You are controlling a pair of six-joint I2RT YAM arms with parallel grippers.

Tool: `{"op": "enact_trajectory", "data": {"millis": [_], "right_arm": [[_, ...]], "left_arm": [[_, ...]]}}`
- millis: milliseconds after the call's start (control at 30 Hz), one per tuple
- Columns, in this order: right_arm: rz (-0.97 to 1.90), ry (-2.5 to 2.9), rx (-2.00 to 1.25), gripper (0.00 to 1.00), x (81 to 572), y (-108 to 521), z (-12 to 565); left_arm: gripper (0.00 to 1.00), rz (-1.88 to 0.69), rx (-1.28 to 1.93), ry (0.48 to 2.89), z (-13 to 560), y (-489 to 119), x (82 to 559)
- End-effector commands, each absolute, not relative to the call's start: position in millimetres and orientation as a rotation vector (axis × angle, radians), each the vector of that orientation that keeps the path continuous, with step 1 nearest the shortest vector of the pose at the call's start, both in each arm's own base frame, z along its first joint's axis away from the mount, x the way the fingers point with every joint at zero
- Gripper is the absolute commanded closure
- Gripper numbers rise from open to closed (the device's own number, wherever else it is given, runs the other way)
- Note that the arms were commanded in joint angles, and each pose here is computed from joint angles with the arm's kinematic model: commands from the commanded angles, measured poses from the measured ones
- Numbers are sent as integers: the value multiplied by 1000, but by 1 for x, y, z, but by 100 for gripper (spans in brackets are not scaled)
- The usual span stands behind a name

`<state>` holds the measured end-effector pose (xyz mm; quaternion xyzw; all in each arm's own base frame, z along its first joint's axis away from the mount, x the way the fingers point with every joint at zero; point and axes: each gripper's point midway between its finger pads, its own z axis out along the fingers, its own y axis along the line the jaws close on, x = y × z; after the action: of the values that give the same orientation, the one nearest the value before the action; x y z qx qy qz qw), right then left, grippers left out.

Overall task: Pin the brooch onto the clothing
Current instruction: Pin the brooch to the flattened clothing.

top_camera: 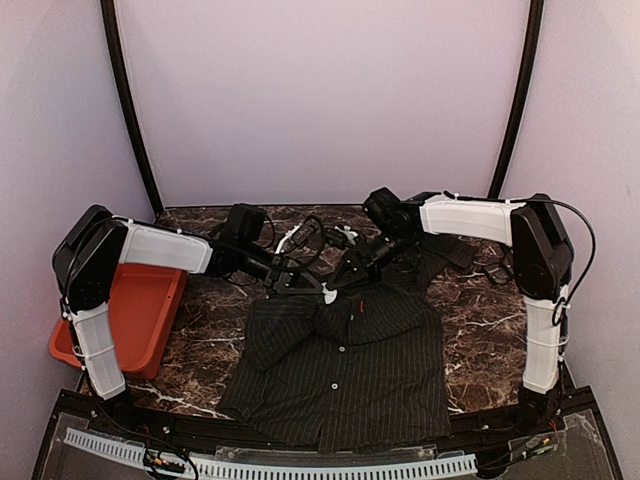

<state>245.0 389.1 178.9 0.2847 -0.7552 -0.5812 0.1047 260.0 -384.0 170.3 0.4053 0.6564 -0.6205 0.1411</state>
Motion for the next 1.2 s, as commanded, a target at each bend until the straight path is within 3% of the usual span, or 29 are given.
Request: {"op": "enact_trajectory", "data": {"millis": [0, 1167], "right_arm": [[-1785, -2196, 884, 100, 244, 387, 199], [-1807, -2186, 892, 100, 241, 385, 204]], "left_arm": [[49, -1864, 1205, 1880, 167, -389, 246], [70, -1938, 1179, 1856, 169, -391, 242]]}}
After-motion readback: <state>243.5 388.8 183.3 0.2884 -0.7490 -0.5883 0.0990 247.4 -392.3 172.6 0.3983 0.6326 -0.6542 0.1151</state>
